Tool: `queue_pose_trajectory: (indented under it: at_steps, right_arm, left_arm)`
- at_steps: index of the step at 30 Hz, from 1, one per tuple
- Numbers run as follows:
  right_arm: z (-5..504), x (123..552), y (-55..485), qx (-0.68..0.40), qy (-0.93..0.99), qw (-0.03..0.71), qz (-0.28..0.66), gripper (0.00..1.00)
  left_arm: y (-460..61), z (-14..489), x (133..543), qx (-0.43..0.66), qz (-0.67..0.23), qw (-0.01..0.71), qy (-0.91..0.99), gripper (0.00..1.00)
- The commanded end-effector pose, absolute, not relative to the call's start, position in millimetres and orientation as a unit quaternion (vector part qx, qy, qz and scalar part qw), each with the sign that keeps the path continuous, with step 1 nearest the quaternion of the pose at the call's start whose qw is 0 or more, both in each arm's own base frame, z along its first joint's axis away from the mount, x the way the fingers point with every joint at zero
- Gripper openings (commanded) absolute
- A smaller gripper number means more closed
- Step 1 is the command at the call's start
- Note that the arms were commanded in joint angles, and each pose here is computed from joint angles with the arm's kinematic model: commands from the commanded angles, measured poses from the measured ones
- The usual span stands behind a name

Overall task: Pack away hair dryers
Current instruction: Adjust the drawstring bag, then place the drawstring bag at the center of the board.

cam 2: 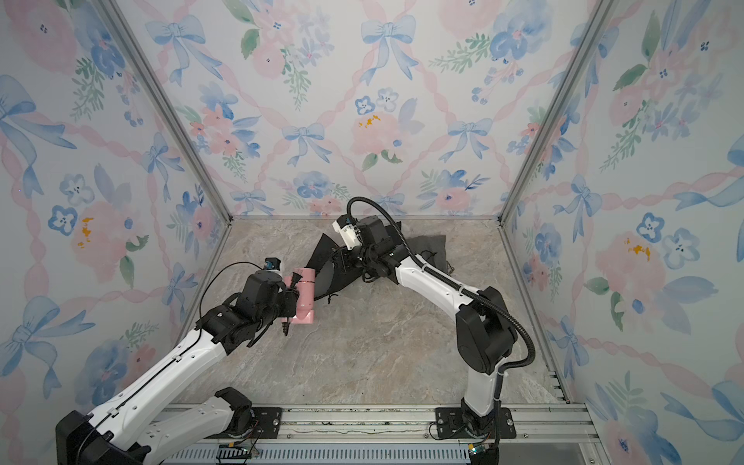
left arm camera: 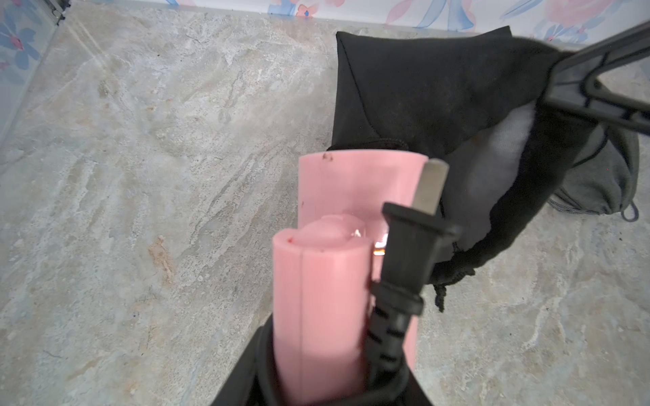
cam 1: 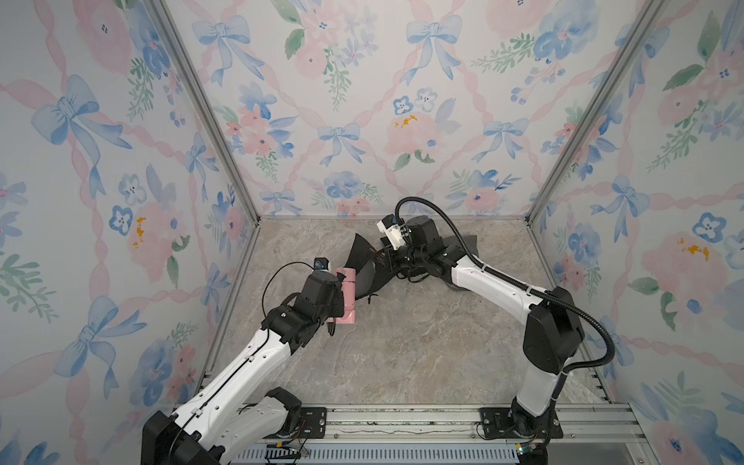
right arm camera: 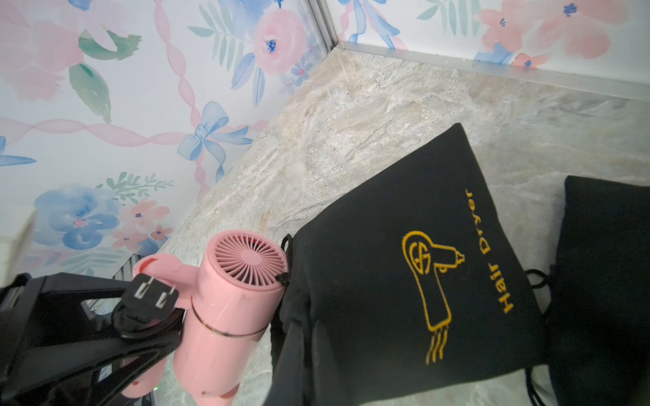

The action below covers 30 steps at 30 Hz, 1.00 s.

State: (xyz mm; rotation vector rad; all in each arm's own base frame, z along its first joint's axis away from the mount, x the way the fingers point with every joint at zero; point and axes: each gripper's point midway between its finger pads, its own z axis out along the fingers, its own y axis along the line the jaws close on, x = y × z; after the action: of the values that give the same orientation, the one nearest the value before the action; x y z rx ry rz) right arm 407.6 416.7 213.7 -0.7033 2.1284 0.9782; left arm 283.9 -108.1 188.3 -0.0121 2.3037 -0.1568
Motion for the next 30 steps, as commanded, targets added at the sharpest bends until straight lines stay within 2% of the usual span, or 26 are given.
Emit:
queue_pose_trajectory:
  at_steps: [1, 11, 22, 25, 28, 30]
  right_arm:
    - [187.0, 406.2, 424.2, -0.267, 0.833, 0.312, 0.371, 0.06]
    - [170.1, 409.1, 441.1, -0.273, 0.845, 0.283, 0.363, 0.08]
    - [108.4, 387.2, 455.6, -0.292, 0.866, 0.236, 0.331, 0.09]
    - [87.5, 375.2, 459.6, -0.304, 0.871, 0.227, 0.312, 0.12]
    - [75.1, 365.5, 464.2, -0.312, 0.872, 0.221, 0.307, 0.20]
    - [74.2, 362.7, 465.7, -0.319, 0.870, 0.223, 0.304, 0.31]
  left_arm:
    - [-106.1, 199.4, 289.7, -0.003, -0.060, 0.427, 0.902, 0.13]
    - [-104.0, 214.4, 291.1, 0.002, -0.066, 0.440, 0.895, 0.13]
    - [-79.3, 220.4, 291.4, -0.037, -0.079, 0.443, 0.892, 0.13]
    - [-73.5, 223.9, 293.9, -0.047, -0.077, 0.445, 0.891, 0.14]
    - [-69.3, 221.0, 296.8, -0.054, -0.072, 0.440, 0.893, 0.14]
    - [-66.4, 220.2, 298.9, -0.060, -0.069, 0.438, 0.894, 0.14]
